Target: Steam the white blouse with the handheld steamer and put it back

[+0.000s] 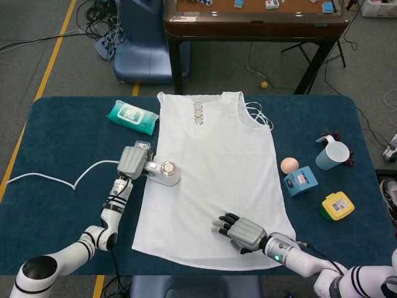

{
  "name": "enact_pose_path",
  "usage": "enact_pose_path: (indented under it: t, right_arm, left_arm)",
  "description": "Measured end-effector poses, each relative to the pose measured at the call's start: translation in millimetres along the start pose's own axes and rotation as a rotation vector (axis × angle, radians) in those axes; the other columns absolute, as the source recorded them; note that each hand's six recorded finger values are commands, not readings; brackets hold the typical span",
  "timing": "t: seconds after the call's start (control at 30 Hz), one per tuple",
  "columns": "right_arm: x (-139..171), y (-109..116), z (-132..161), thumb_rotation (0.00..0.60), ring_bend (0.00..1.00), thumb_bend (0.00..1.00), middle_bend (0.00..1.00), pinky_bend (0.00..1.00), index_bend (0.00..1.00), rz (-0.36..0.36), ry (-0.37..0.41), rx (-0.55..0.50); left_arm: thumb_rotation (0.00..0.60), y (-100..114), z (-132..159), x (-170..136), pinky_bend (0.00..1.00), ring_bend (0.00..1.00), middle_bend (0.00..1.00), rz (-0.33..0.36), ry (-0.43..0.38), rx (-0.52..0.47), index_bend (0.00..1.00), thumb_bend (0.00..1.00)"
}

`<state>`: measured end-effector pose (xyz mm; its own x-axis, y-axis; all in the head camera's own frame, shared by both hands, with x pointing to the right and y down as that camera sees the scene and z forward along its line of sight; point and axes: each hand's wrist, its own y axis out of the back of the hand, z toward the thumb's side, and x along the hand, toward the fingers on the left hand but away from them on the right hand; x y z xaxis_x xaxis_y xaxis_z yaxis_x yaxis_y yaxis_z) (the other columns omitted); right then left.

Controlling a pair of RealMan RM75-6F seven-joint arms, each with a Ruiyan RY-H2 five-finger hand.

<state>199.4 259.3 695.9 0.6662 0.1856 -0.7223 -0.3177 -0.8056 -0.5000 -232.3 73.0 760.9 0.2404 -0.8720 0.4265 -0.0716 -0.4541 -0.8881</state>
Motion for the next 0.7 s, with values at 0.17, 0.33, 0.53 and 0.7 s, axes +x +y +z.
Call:
enact_pose_path:
  t: [0.17, 0.33, 0.53, 0.7]
  right_arm:
    - [6, -1, -1, 0.6, 0.0, 0.7, 0.08, 0.02, 0.0, 0.0, -0.007, 0.0]
    - [10, -2, -4, 0.6, 0.0, 0.7, 0.08, 0.02, 0.0, -0.003, -0.019, -0.003]
    - [9, -3, -5, 0.6, 0.0, 0.7, 0.08, 0.02, 0.0, -0.003, -0.022, -0.008]
    - [8, -2, -3, 0.6, 0.0, 0.7, 0.08, 0.02, 0.0, -0.006, -0.012, -0.006]
  left_arm:
    - [0.6, 6, -25, -3, 0.6, 0.6, 0.74, 0.007, 0.036, 0.025, 0.9, 0.22]
    - [0.6, 14, -33, -10, 0.6, 0.6, 0.73, 0.022, 0.041, -0.007, 0.89, 0.22]
    - [0.6, 25, -25, -31, 0.59, 0.6, 0.73, 0.03, -0.003, -0.071, 0.89, 0.22]
    - [0.6, 32, -8, -55, 0.59, 0.6, 0.73, 0.018, -0.057, -0.091, 0.89, 0.22]
